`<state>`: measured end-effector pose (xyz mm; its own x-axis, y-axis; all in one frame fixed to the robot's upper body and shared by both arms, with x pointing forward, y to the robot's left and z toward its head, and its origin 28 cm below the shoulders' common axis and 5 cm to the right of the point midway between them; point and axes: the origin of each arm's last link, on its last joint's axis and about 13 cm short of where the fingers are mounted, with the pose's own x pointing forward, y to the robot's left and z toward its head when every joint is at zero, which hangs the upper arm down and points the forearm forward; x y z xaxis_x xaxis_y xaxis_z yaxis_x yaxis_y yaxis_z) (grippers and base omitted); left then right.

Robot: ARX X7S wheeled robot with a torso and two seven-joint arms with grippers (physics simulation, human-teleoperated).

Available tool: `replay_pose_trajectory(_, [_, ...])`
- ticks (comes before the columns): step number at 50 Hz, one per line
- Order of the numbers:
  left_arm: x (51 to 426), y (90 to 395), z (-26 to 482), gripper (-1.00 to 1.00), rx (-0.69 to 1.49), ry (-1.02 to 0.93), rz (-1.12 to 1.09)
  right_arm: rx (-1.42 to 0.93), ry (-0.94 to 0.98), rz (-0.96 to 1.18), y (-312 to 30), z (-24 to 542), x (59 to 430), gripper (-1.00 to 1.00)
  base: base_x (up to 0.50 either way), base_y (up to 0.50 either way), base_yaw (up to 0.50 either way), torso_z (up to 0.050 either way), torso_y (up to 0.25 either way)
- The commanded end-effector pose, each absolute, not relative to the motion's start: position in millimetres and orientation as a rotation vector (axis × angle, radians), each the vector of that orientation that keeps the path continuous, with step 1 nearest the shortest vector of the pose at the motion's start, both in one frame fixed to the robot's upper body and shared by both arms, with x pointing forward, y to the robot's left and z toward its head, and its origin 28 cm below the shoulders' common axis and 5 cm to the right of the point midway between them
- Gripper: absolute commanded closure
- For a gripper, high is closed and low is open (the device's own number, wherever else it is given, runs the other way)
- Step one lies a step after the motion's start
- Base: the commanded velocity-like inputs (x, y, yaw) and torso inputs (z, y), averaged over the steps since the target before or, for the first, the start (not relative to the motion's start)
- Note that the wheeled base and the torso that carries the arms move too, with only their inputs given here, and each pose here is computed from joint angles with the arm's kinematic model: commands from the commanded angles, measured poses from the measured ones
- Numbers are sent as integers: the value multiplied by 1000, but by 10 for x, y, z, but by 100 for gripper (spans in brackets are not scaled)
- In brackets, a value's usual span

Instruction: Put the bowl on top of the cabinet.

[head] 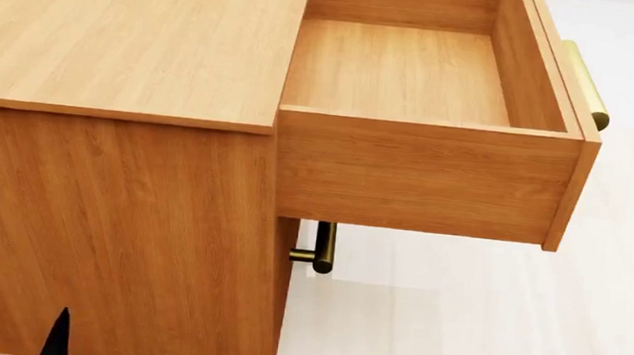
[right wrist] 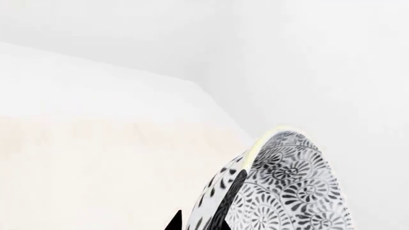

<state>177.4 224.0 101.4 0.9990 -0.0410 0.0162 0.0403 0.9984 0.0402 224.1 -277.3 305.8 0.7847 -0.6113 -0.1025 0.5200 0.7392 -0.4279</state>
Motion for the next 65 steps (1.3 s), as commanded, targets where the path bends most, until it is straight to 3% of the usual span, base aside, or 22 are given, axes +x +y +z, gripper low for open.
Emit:
replay_pose_trajectory(1, [1747, 2257, 1019, -100, 39, -20, -43, -424, 168, -651, -2714, 3311, 2169, 100, 0, 0, 0, 0, 0])
replay_pose_trajectory(13, [1743, 2270, 1031, -100, 30, -21, -35, -430, 58, -639, -2500, 3708, 2217, 100, 0, 0, 0, 0, 0])
replay_pose_trajectory(30, [1738, 2242, 993, -100, 60, -36, -27, -476, -87, -506, -1917, 4448, 2431, 100, 0, 0, 0, 0, 1])
replay_pose_trajectory(45, [1738, 2212, 1026, -100, 67, -23, -59, -477, -168, -454, -1671, 4929, 2524, 100, 0, 0, 0, 0, 1])
replay_pose_trajectory(65, [1754, 2254, 1074, -100, 76, -28, -57, -535, -287, -303, -1014, 5543, 2697, 100, 0, 0, 0, 0, 0])
